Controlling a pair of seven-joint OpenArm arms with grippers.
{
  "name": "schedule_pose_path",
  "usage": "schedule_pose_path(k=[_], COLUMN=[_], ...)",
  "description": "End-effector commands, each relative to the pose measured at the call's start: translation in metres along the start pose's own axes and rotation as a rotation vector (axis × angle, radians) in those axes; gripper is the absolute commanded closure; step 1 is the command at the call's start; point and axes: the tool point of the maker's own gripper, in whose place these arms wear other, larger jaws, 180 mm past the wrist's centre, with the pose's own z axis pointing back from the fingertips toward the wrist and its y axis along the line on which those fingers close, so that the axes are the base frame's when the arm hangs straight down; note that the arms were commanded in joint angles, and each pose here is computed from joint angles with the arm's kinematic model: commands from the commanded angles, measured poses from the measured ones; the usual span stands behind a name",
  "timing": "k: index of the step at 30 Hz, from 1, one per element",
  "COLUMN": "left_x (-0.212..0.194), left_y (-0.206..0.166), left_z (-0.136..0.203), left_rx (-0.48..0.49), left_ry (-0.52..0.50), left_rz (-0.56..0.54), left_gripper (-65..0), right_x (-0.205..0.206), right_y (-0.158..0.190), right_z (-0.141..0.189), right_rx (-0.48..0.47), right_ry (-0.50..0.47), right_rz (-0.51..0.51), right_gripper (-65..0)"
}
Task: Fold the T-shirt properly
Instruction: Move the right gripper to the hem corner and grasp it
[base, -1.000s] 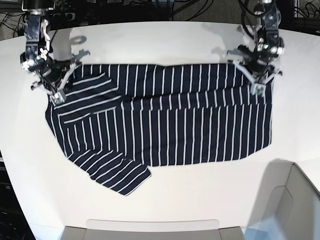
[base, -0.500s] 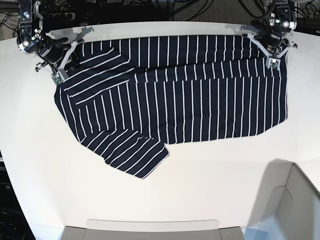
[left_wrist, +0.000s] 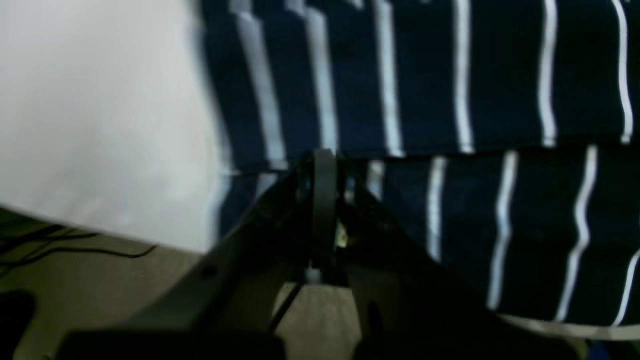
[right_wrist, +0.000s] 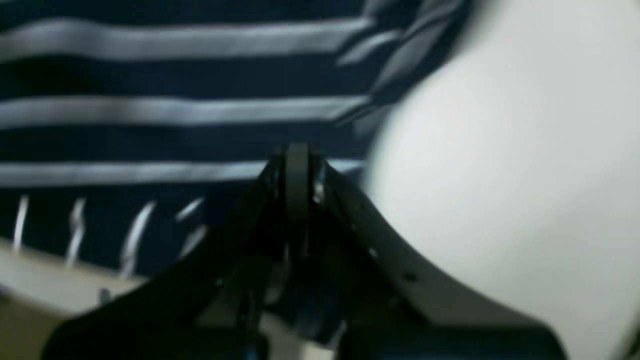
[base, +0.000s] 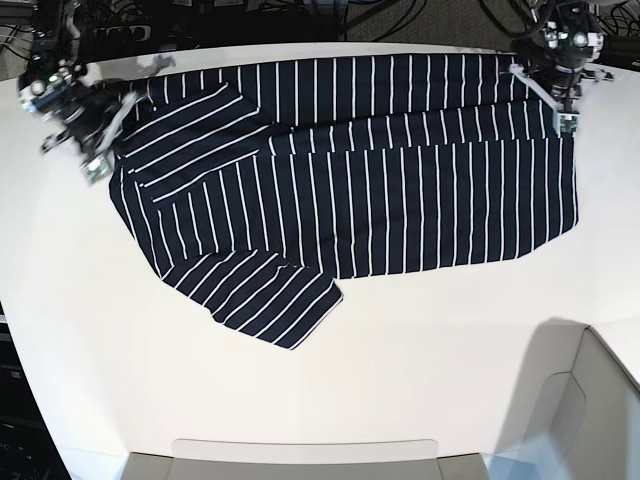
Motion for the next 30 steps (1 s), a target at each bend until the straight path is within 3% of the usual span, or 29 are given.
schedule_pose_path(k=[1,7,11,16,22,26,30], left_x=[0.009,0.043,0.059,0.073,0.075,0.075,0.067], left_y=[0.006,0.007,0.008,0.007,0.011,0.01,0.009], left_z=[0.004,0.008,0.007,0.007,0.007,0.007,0.005], left_rx=[0.017,0.028,0.029,0.028,0.036,0.035,0.029], left_ry=[-0.031,-0.118,-0.155,-0.188,-0.191,-0.19,-0.147], left_rz=[-0.009,-0.005,0.003,0.011,-0.001,0.002,0.008], left_gripper=[0.0,0.0,0.0,0.0,0.0,0.0,0.0], right_x=[0.02,0.074,0.11,0.135,0.159,0.144,0.12], right_y=[-0.005,-0.03,-0.031,-0.048,-0.065,-0.068,-0.053], right_z=[0.009,0.023,0.012,-0.038,-0.102,-0.137,-0.147], right_rx=[-0.021,-0.1,-0.091,-0.138,-0.117,-0.082,-0.072], right_ry=[-0.061,-0.201,-0.254,-0.159,-0.139,-0.021,0.069], right_rz=[0.008,0.024,0.058,0.123,0.051,0.052,0.118], right_gripper=[0.0,0.0,0.0,0.0,0.0,0.0,0.0])
